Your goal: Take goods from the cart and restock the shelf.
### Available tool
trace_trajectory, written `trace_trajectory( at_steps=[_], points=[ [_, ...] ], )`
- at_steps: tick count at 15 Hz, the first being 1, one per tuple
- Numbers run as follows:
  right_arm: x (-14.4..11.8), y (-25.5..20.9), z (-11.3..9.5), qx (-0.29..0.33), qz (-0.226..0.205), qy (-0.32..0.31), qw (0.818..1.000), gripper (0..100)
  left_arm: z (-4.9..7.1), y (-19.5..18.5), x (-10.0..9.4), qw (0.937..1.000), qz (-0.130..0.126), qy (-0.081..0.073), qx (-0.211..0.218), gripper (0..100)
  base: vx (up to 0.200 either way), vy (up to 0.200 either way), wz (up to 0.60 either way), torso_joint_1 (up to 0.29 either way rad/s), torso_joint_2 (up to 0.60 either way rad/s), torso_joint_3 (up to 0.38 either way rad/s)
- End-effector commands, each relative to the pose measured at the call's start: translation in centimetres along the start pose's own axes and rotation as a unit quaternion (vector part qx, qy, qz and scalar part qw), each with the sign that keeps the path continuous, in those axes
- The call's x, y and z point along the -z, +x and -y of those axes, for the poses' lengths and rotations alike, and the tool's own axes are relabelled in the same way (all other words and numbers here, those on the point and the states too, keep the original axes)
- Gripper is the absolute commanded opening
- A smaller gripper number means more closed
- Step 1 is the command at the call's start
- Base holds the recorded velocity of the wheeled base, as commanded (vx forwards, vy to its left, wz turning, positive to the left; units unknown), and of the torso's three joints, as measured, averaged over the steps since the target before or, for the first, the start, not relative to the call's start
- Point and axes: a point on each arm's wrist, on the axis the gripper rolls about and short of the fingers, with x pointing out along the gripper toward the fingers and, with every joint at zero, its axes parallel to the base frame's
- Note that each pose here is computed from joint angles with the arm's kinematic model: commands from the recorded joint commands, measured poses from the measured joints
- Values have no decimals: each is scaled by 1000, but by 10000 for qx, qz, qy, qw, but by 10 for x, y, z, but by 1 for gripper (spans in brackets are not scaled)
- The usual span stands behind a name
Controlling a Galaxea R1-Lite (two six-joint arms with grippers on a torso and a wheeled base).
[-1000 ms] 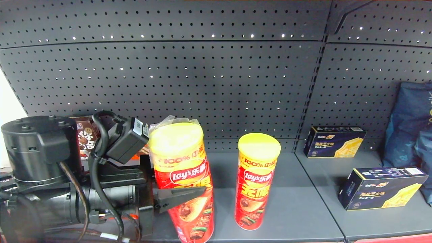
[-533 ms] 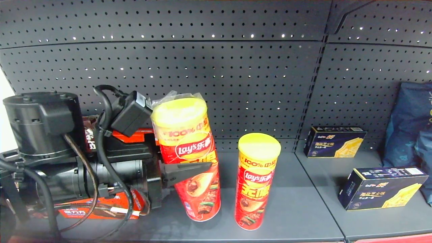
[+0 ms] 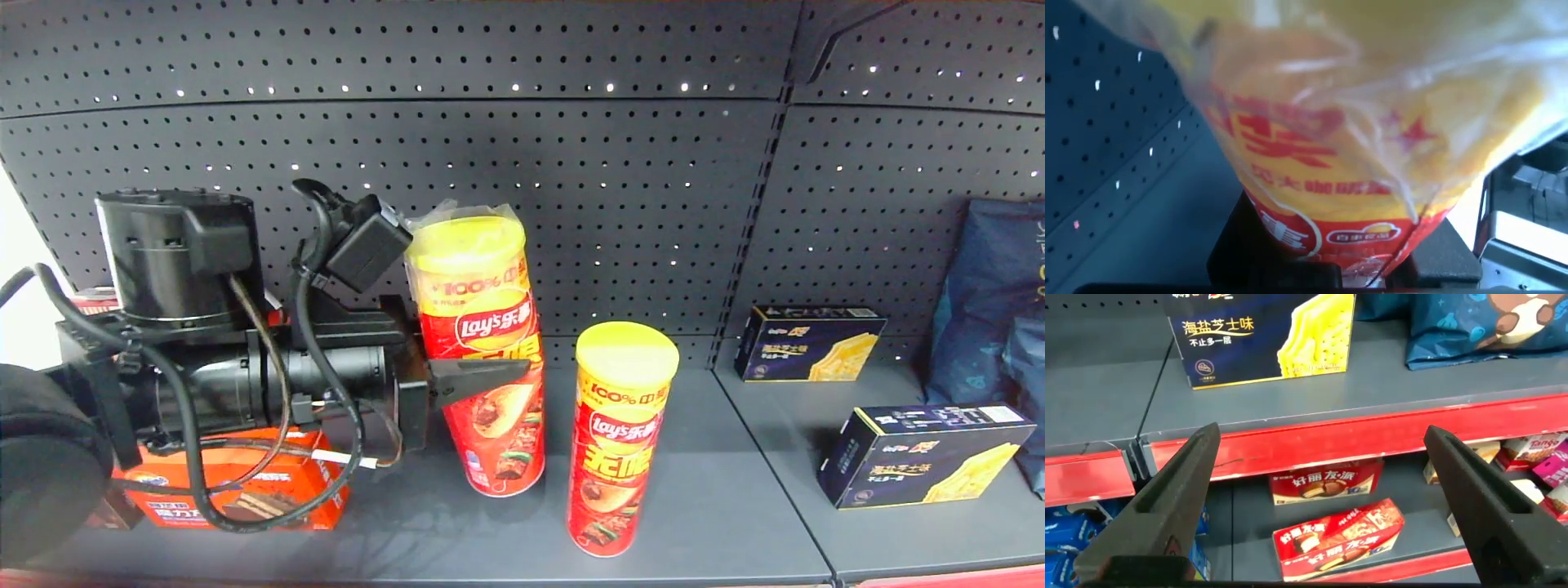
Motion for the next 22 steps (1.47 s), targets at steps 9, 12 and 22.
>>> trace_trajectory(
  at_steps=[9,12,22],
  points=[
    [0,0,0,-2,-32,0,10000,100,-74,68,27,9981,-278,408,363,0,0,0,0,0,0,0],
    [0,0,0,-2,-32,0,10000,100,-86,79,28,9982,-250,427,327,0,0,0,0,0,0,0],
    [0,0,0,-2,-32,0,10000,100,-113,108,41,9984,-244,418,296,0,0,0,0,0,0,0]
  ],
)
